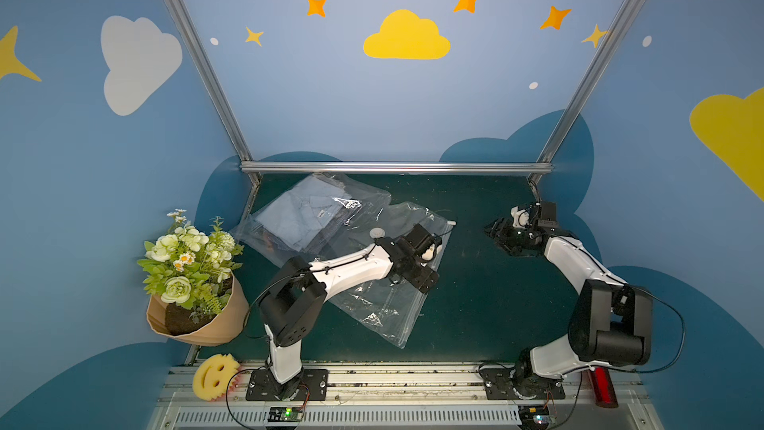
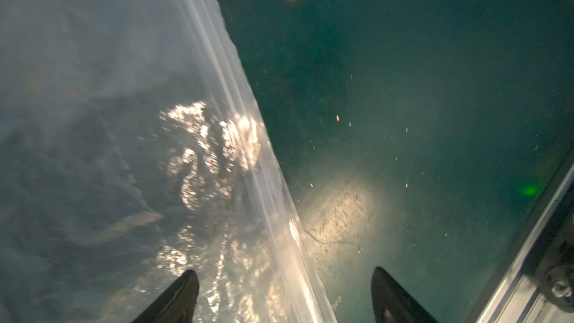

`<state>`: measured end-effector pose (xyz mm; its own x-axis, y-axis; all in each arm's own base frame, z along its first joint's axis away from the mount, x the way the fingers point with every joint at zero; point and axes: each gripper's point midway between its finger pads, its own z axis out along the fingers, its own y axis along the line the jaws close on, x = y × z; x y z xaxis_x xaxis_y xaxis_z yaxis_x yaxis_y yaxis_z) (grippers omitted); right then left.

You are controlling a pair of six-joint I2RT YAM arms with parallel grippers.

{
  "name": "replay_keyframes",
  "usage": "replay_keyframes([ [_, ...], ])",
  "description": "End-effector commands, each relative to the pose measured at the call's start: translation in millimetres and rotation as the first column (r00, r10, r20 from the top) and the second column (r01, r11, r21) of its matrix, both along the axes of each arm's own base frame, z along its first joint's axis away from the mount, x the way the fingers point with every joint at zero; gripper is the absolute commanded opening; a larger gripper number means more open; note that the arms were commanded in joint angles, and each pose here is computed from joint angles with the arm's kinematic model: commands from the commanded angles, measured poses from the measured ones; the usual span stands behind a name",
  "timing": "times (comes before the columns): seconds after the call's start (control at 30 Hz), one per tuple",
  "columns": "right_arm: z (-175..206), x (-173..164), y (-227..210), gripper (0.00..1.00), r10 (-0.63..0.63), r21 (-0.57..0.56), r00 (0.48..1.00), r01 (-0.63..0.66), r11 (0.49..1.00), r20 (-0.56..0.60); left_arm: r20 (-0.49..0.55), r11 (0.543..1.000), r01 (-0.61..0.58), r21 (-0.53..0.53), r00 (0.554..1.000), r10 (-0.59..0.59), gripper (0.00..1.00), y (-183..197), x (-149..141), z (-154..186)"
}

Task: Take the shirt out of the vacuum bag
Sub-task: Adjust the vacuum bag at the center of the board, then open the vacuum bag at the center of the board.

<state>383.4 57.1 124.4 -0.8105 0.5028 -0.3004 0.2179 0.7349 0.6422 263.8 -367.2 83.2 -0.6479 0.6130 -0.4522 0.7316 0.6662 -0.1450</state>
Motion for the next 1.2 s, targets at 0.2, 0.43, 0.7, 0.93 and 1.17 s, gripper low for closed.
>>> replay_keyframes([
  [0.2, -13.0, 0.0, 1.5, 0.68, -0.002, 0.040, 1.000, 0.002, 0.999, 0.009, 0.170, 0.958, -0.082, 0.276, 0.985, 0.036, 0.86, 22.4, 9.4, -32.6],
  [0.43, -25.7, -1.0, 7.6, 0.66, 0.013, 0.074, 1.000, -0.012, 0.997, -0.009, 0.210, 0.948, -0.131, 0.290, 0.975, 0.071, 0.78, 20.3, 20.6, -38.8],
  [0.7, -38.1, -10.0, 29.6, 0.61, 0.090, 0.067, 0.995, -0.088, 0.994, -0.033, 0.222, 0.949, -0.150, 0.276, 0.971, 0.089, 0.48, 17.8, 24.9, -37.3],
  [0.93, -43.9, -25.5, 63.9, 0.55, 0.192, 0.123, 0.981, -0.186, 0.975, -0.033, 0.214, 0.952, -0.187, 0.244, 0.967, 0.135, 0.20, 23.8, 28.6, -32.6],
  [1.17, -41.3, -46.9, 102.1, 0.50, 0.290, 0.224, 0.957, -0.287, 0.931, 0.021, 0.220, 0.955, -0.250, 0.161, 0.952, 0.212, 0.04, 28.8, 41.3, -11.4],
])
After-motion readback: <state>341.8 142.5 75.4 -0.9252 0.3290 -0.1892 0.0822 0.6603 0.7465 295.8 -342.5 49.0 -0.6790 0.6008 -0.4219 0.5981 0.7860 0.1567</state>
